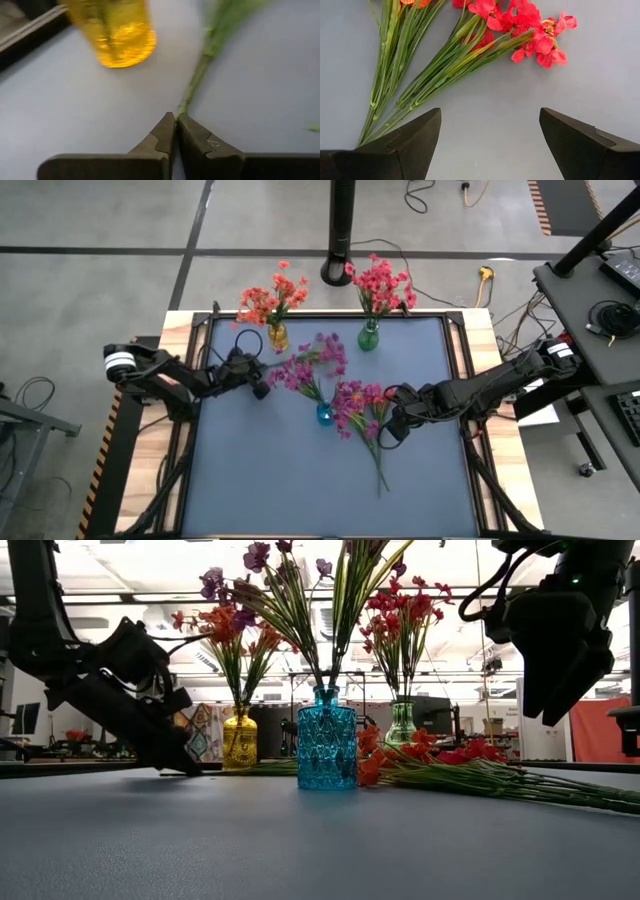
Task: Sort flowers into vase by color
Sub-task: Put the violet flower into the blue vase
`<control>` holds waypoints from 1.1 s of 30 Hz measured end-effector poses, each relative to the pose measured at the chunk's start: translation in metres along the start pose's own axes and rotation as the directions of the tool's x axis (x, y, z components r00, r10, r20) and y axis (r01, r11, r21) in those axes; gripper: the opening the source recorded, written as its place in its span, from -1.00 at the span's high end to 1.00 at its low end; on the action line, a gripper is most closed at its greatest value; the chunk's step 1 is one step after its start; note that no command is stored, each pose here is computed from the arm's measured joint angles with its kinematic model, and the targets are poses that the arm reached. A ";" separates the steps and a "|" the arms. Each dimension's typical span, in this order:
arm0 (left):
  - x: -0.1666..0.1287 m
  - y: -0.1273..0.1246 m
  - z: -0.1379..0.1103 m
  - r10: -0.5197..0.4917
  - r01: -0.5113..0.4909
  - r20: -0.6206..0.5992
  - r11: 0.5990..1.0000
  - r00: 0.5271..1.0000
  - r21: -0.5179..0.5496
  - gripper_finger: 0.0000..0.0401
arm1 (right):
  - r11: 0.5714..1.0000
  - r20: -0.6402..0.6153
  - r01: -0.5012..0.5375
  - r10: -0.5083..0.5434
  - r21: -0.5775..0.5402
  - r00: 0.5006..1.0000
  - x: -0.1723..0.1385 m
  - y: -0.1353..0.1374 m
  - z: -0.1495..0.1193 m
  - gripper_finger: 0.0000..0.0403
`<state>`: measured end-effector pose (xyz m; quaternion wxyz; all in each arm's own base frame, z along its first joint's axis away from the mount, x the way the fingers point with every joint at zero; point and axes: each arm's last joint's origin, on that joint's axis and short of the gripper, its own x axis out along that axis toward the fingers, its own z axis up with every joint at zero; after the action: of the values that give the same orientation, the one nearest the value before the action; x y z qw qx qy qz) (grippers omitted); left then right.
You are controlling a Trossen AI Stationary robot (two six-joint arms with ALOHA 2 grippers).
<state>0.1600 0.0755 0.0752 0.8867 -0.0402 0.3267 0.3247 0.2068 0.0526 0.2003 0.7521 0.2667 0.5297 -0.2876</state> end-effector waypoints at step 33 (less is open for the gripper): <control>-0.016 -0.019 0.004 -0.167 0.166 0.010 0.982 0.986 0.088 0.07 | 0.999 -0.012 -0.019 0.019 -0.032 1.000 0.000 0.001 0.000 -0.63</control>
<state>0.1641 0.0525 0.0853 0.9144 -0.0260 0.3284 0.2351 0.2076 0.0534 0.2005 0.7559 0.2613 0.5359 -0.2706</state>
